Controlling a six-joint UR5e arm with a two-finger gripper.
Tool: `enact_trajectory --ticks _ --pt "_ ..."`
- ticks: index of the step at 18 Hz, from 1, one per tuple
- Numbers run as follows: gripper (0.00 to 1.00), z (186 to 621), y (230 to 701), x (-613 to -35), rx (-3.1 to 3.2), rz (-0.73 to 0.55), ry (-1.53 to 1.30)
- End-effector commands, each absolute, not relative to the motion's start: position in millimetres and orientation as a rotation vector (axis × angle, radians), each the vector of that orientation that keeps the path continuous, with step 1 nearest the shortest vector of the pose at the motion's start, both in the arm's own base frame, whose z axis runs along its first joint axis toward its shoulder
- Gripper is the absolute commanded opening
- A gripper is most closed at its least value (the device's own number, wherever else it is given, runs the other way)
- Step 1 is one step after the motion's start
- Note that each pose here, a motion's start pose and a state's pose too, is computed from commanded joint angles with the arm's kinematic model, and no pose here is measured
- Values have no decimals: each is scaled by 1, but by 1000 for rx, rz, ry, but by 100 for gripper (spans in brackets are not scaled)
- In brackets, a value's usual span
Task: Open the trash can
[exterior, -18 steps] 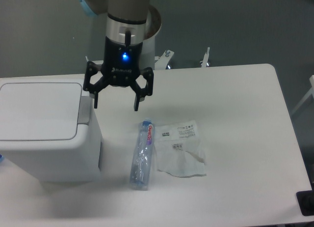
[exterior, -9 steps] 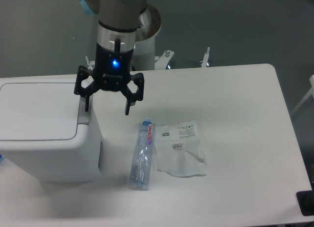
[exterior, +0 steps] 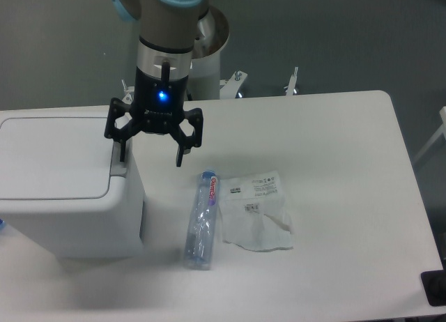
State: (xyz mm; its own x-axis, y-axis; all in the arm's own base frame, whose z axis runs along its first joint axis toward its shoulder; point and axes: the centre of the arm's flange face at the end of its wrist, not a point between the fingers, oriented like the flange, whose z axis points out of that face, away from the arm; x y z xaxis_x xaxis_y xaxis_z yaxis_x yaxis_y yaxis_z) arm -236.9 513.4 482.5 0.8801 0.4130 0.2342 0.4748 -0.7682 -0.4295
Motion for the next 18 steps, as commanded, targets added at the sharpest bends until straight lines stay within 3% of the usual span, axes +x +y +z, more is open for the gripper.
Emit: enact_trajectory --ticks 18 --pt "100 480 515 -238 -2566 -173 -646"
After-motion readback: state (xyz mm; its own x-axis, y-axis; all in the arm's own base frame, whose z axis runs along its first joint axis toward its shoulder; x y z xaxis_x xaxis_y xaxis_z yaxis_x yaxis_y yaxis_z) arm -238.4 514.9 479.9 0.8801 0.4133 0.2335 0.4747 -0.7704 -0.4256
